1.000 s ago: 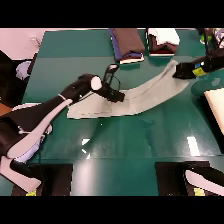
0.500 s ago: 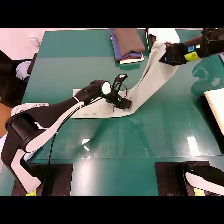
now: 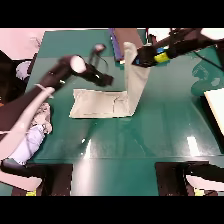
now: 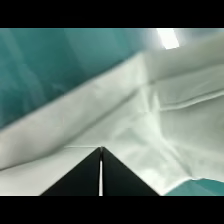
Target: Fold the shirts.
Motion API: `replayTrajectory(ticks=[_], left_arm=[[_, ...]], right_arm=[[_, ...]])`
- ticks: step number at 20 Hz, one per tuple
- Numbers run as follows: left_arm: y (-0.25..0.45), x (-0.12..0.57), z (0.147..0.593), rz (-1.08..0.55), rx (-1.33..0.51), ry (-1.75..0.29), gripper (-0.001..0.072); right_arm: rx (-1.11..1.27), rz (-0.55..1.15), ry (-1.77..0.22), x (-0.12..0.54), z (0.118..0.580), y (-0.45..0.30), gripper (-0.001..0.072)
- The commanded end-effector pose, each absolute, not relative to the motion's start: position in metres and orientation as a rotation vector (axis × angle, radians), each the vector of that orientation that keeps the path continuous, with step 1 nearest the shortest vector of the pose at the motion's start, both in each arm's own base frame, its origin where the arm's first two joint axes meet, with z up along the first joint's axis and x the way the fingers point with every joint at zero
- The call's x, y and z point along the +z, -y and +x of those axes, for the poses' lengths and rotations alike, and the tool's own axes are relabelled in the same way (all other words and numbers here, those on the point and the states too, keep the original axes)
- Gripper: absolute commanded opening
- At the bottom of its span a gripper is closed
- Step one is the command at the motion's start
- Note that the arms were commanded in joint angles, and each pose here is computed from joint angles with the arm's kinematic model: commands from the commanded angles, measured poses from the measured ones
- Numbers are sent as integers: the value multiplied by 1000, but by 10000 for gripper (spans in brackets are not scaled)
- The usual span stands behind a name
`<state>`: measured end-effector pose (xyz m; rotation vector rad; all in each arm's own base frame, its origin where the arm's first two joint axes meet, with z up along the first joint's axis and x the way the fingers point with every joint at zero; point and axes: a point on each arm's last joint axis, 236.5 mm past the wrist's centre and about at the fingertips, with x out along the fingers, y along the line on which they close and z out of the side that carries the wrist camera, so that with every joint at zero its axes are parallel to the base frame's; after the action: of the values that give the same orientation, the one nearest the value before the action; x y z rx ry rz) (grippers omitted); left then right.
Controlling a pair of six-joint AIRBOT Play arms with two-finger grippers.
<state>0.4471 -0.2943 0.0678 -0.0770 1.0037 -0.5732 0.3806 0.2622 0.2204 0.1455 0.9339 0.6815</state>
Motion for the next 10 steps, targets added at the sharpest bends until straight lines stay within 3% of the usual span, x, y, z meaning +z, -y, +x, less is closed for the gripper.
replayTrajectory(ticks=[1,7,8,10], left_arm=[[190,144,466,0,-386,-852,23],[74,253,442,-23,-170,-630,23],[67,263,436,-16,-156,-609,23],[61,271,429,6,-137,-595,23]], right_arm=[[773,172,-871,215,381,-331,17],[894,223,-809,133,376,-484,21],[901,232,-796,115,376,-504,50],[912,264,-817,87,372,-529,366]])
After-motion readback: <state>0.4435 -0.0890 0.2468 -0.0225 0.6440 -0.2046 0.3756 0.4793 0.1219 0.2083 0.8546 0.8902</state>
